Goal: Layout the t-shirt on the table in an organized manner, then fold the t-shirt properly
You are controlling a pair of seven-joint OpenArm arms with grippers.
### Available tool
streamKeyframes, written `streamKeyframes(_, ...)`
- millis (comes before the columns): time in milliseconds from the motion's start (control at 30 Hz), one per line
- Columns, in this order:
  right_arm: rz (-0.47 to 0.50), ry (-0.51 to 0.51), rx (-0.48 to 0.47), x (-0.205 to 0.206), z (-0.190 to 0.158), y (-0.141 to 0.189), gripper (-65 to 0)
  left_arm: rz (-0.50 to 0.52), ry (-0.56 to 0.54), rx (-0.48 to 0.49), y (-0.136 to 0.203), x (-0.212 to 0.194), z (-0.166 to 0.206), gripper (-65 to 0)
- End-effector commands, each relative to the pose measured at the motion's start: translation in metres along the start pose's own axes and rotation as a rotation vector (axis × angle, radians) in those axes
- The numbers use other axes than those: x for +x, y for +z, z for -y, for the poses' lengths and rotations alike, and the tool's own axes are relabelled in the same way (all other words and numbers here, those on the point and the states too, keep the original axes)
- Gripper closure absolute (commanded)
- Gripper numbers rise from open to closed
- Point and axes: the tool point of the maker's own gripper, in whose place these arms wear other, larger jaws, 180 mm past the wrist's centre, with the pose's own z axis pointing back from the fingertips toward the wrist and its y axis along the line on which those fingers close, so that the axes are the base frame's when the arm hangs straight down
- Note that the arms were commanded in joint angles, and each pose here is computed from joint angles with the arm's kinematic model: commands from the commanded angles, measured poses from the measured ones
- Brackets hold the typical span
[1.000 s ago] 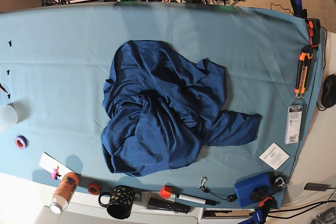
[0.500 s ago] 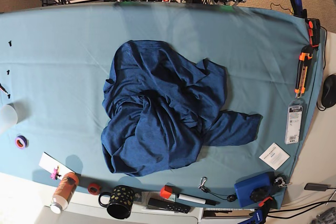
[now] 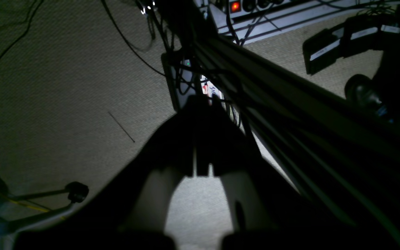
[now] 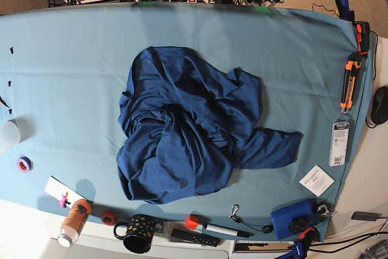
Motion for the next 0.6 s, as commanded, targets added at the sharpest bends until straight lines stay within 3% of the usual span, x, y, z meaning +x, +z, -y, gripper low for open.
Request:
streamKeyframes(0,0.018,0.002,-0.001,0.005,0.002,0.0,0.0,0.023,0.002,-0.004,0.0,0.007,0.001,0.0)
streamKeyframes(167,0.021,0.003,-0.006,0.003,0.005,0.001,0.0,0.018,0.013,-0.01,0.0,0.004,0.003,0.0)
streamKeyframes(367,0.114,0.015,-0.028,0.003,0.019,0.008,0.0,0.082,0.131,-0.023,0.011,-0.002,0.0,0.0)
streamKeyframes(567,0.197,0.068,-0.069,-0.003,0.041,0.03,0.0,0.142,0.113,-0.006,0.034,-0.016,-0.006,0.0)
